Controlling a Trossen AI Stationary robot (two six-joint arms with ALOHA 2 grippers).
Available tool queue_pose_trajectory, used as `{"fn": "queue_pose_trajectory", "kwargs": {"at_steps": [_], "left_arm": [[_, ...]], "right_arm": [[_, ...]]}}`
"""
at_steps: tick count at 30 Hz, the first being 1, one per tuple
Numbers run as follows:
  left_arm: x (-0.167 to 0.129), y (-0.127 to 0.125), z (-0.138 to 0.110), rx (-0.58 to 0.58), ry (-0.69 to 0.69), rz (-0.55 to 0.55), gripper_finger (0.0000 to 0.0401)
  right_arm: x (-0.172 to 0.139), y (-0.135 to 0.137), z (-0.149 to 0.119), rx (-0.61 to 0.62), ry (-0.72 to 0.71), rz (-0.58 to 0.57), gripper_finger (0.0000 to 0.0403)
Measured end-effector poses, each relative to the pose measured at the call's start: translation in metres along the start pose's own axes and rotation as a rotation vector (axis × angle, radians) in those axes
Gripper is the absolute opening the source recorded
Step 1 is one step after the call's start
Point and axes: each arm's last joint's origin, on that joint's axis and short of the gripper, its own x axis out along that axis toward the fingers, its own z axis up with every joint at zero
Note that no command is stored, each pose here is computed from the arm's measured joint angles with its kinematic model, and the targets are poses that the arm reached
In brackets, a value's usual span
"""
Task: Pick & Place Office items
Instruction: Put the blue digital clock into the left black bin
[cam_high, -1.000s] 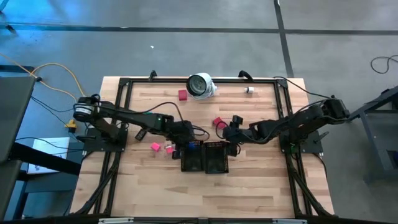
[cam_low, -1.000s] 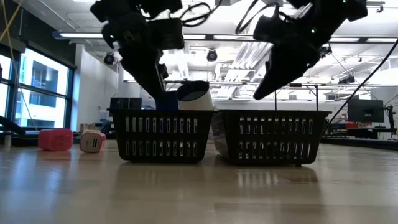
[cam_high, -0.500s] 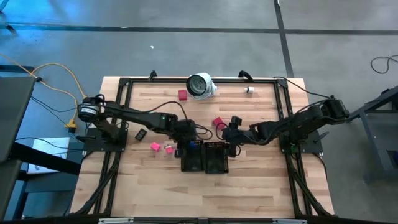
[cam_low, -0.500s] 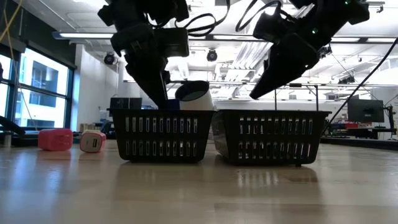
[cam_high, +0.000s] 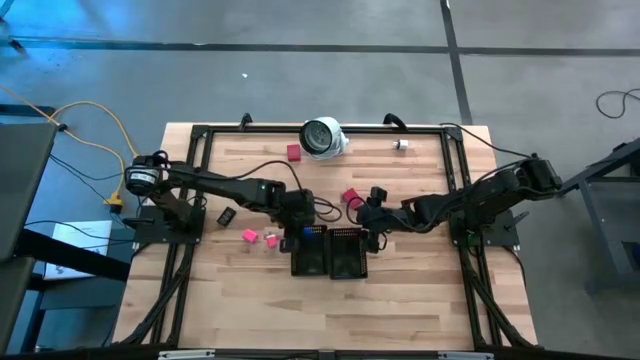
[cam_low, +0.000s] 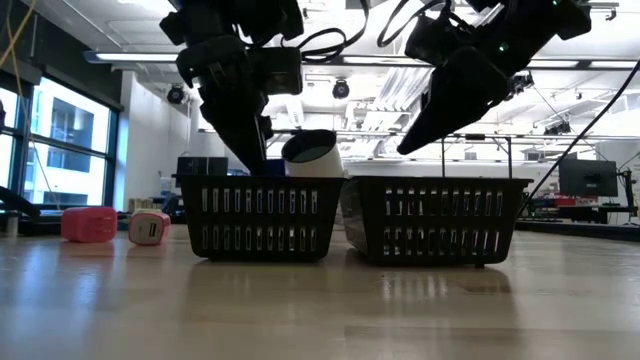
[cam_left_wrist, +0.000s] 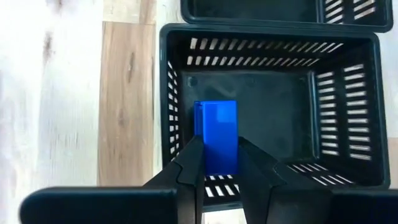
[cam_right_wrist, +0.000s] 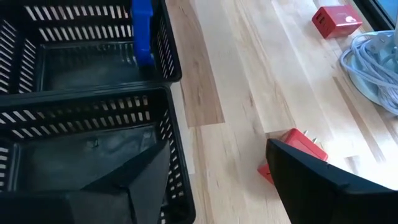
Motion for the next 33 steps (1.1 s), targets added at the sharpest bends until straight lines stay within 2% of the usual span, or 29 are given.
{"fn": "queue_pose_trajectory", "kwargs": {"at_steps": [15, 24, 33], "left_arm": [[-0.001, 0.006, -0.001, -0.005, 0.014, -0.053, 0.0058], [0.017, 0.009, -0.004, -0.019, 0.072, -0.057, 0.0065], [0.018, 0.009, -0.003, -0.014, 0.064, -0.059, 0.007]], "right_arm": [[0.0, 0.0, 0.0, 0.0, 0.001, 0.003, 0.0254], [0.0, 0.0, 0.0, 0.001, -0.002, 0.004, 0.0254], [0.0, 0.0, 0.0, 0.001, -0.001, 0.008, 0.0254]]}}
